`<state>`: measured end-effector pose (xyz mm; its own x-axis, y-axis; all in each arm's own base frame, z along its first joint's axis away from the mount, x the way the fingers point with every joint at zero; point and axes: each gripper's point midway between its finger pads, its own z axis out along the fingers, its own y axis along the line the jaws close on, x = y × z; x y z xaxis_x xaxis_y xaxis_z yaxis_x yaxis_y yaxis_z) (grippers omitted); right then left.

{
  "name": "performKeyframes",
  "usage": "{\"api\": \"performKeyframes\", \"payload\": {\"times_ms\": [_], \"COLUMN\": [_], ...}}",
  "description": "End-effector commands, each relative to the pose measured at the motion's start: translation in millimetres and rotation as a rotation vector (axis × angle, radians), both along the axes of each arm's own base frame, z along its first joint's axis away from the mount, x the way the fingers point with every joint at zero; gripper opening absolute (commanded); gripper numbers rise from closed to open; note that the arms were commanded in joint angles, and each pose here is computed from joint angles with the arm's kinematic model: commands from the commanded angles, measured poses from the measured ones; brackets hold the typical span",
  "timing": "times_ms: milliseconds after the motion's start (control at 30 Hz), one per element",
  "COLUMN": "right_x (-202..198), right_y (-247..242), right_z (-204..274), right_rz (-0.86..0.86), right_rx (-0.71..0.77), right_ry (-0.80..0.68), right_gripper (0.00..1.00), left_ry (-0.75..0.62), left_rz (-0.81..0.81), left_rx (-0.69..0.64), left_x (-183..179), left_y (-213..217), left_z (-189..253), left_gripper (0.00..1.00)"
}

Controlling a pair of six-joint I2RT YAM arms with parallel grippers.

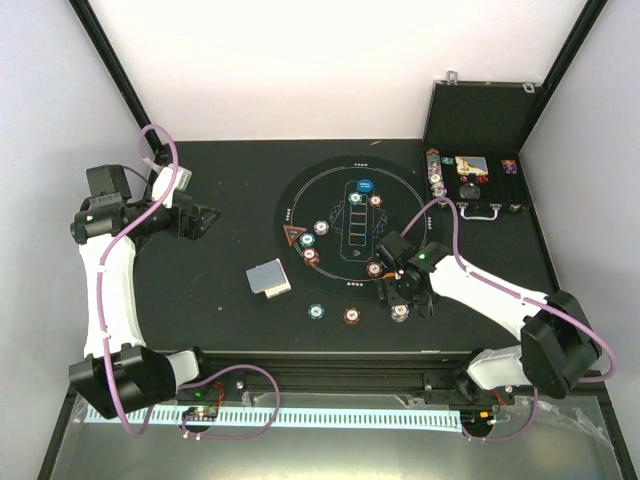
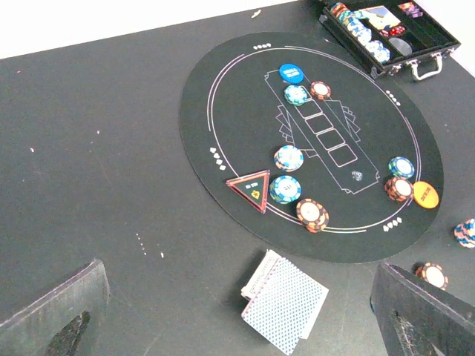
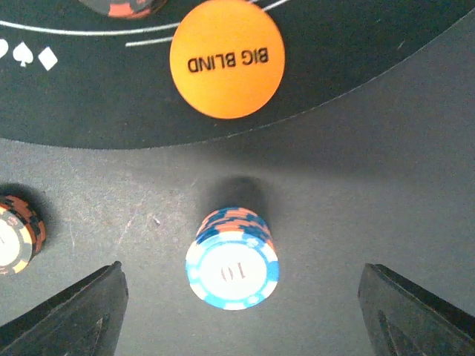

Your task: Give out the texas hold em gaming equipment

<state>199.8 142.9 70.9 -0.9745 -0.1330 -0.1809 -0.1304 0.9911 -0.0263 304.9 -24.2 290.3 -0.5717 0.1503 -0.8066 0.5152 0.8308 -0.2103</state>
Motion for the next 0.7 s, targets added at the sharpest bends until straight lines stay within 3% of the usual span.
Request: {"api": "performKeyframes", "payload": {"times_ms": [0, 133, 400, 667], "right_x": [-4.1, -5.5, -8.0, -11.0], "right_y": [14.6, 14.2, 6.6, 3.6], "right_z": [-6.7, -16.7, -31.3, -38.1], "right_rz": [-0.006, 0.006, 0.005, 0.01], "right_rx": [0.079, 0.053, -0.005, -0.042], "right_ry": [0.005, 0.021, 0.038, 0.05], "right_gripper": [0.88, 0.86, 0.69, 0.64], "left_ry": [-0.034, -0.033, -0.033, -0.038], "left_rz": [-0.008, -0.004, 0.001, 0.003], "left_rx": [-0.026, -0.021, -0.009, -0.004], "left_x": [2.0, 1.3, 1.1, 1.3], "left_y": [-1.4, -1.0, 0.5, 1.0], "left_z": [8.8, 8.8, 8.2, 9.5], "left_gripper": [0.99, 0.99, 0.99, 0.99]}}
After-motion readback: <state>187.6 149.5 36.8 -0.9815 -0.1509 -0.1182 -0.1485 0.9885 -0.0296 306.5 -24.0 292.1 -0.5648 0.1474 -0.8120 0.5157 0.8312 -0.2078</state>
